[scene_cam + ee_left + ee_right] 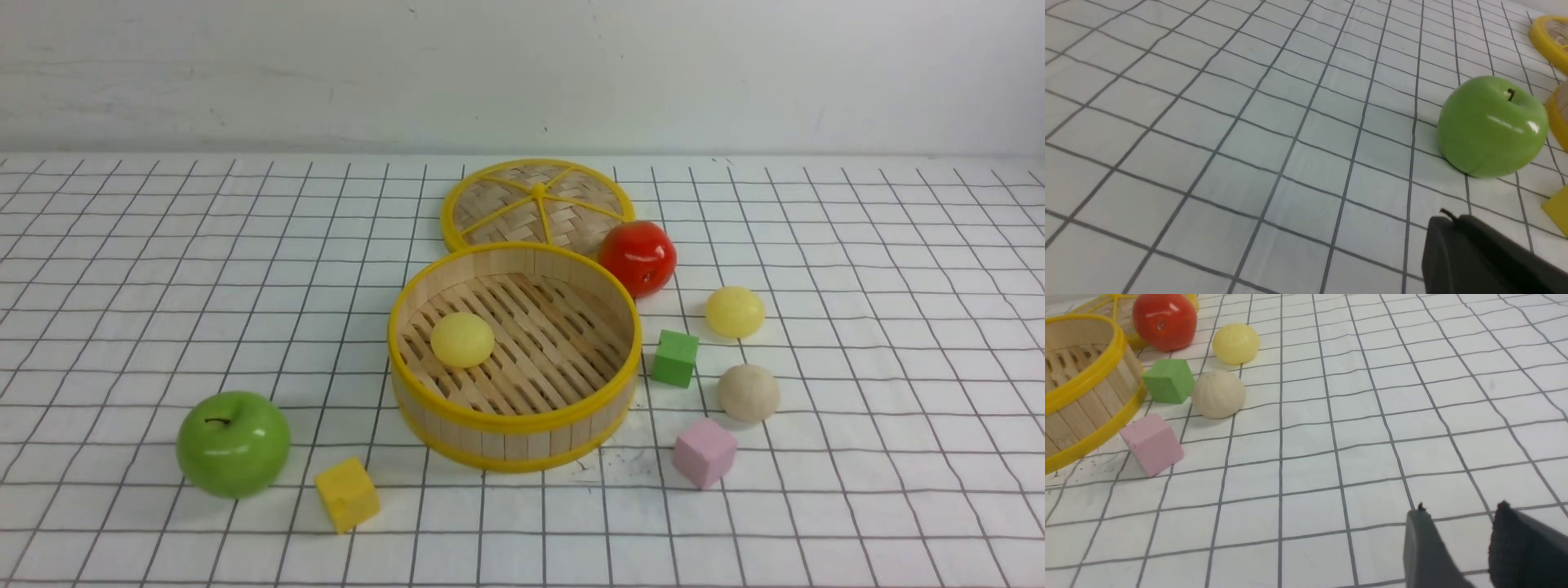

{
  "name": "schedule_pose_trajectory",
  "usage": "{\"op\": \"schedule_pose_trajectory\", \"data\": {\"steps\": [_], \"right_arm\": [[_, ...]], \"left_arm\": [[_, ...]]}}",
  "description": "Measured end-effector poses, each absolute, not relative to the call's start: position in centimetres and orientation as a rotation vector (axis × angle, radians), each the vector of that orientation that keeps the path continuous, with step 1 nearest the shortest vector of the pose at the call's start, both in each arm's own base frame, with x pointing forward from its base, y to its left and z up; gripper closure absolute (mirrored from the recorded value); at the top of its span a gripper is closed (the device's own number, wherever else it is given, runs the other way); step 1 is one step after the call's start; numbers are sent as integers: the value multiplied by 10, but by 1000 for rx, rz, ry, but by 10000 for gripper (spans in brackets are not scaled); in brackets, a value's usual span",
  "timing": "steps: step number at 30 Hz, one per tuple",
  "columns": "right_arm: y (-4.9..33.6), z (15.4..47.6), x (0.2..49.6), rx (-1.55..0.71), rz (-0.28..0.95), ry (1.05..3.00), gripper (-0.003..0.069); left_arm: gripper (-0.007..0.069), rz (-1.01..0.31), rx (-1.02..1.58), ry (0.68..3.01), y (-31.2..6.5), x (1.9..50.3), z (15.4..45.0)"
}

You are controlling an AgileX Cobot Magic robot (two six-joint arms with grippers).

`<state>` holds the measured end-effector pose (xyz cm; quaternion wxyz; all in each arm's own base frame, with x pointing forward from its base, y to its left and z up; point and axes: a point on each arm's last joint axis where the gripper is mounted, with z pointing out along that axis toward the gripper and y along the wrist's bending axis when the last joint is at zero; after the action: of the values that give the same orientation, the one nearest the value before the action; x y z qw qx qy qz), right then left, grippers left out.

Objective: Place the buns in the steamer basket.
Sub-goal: Use the right arm to grab a steamed stuffed bun

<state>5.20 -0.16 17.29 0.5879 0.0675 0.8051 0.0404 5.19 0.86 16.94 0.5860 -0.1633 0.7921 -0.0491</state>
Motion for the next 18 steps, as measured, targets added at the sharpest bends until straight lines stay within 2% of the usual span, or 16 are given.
{"op": "schedule_pose_trajectory", "data": {"steps": [6,12,18], "right_arm": [[-2,173,52,154,89,1876,418],[-5,173,52,111,4,1875,418],[-6,173,52,79,-31,1873,418]], "left_arm": [[638,-114,-381,1847,9,52,169],[638,-114,-381,1847,9,52,169],[638,-114,-381,1847,9,52,169]]}}
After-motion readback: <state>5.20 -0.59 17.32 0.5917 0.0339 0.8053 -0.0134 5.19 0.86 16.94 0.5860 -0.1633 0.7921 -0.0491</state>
